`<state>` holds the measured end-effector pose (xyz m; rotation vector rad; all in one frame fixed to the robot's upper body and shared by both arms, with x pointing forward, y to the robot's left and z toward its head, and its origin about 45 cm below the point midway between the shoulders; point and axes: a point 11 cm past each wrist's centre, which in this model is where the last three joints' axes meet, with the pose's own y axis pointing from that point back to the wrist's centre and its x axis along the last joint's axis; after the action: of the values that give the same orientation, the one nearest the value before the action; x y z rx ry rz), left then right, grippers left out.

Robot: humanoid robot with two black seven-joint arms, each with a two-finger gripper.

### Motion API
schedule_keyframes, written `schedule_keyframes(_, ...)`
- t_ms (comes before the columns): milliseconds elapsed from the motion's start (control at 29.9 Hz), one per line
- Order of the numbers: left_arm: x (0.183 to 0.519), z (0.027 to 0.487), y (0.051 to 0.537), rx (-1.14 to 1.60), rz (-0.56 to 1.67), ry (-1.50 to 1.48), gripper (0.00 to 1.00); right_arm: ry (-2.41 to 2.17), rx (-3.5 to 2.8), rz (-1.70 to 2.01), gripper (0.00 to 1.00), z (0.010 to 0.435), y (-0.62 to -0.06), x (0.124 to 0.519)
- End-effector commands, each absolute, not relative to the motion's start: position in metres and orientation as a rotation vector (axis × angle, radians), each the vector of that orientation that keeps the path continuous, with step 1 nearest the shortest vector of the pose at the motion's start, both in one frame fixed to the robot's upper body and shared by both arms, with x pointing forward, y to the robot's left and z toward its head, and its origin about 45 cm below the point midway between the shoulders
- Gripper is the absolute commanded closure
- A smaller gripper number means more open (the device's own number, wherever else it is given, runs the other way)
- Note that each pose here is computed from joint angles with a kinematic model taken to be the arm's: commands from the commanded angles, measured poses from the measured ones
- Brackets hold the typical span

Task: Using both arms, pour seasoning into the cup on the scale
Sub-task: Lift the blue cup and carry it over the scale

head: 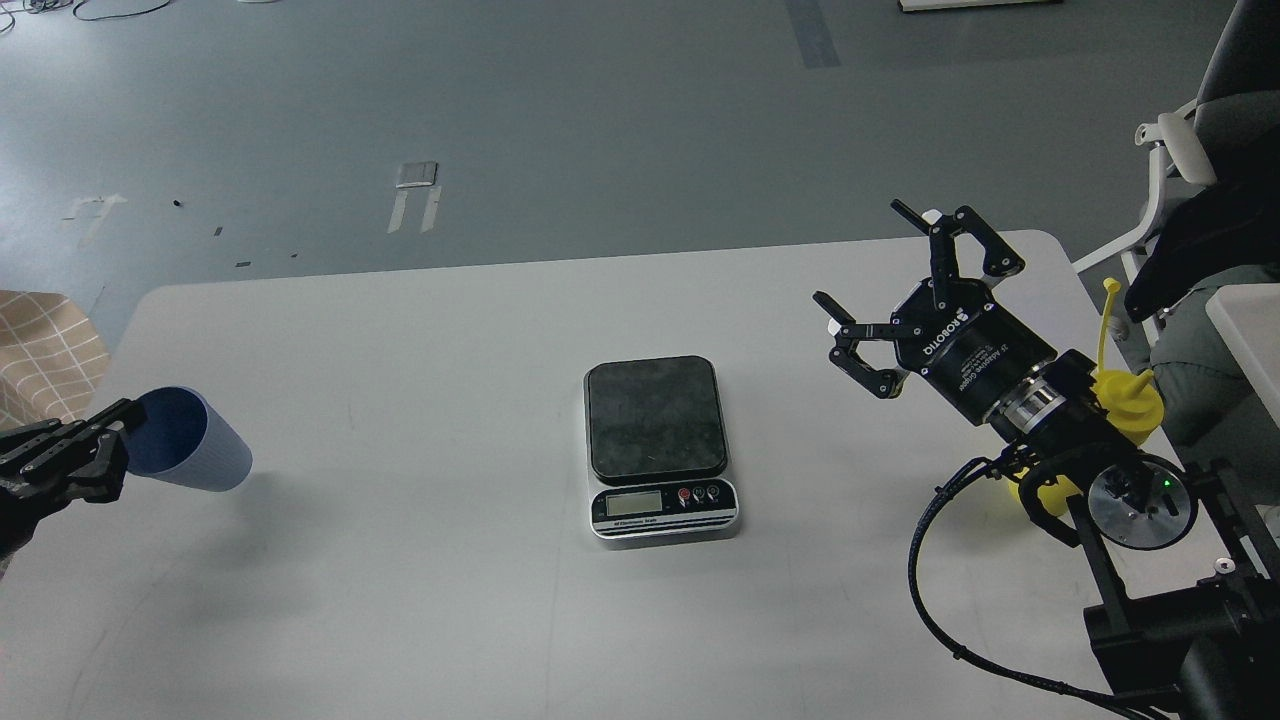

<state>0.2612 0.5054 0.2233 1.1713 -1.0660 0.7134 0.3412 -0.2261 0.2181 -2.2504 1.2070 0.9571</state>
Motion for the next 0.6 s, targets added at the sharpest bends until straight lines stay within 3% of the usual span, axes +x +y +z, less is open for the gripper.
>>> schedule_keyframes(0, 0.281, 0.236, 0.477, 1.092, 0.673, -1.046, 1.0, 1.212, -2.247, 0.963, 0.0, 0.216, -0.227, 0.34)
schedule_keyframes(268, 0.333, 0.261, 0.4, 0.924, 0.538, -1.03, 1.0, 1.217, -2.244, 0.972, 0.0, 0.213, -0.228, 0.337)
schedule_keyframes(569, 0.35, 0.245, 0.33, 0.785, 0.435, -1.008, 1.0, 1.235, -2.265, 0.963, 0.0, 0.21, -0.228, 0.336)
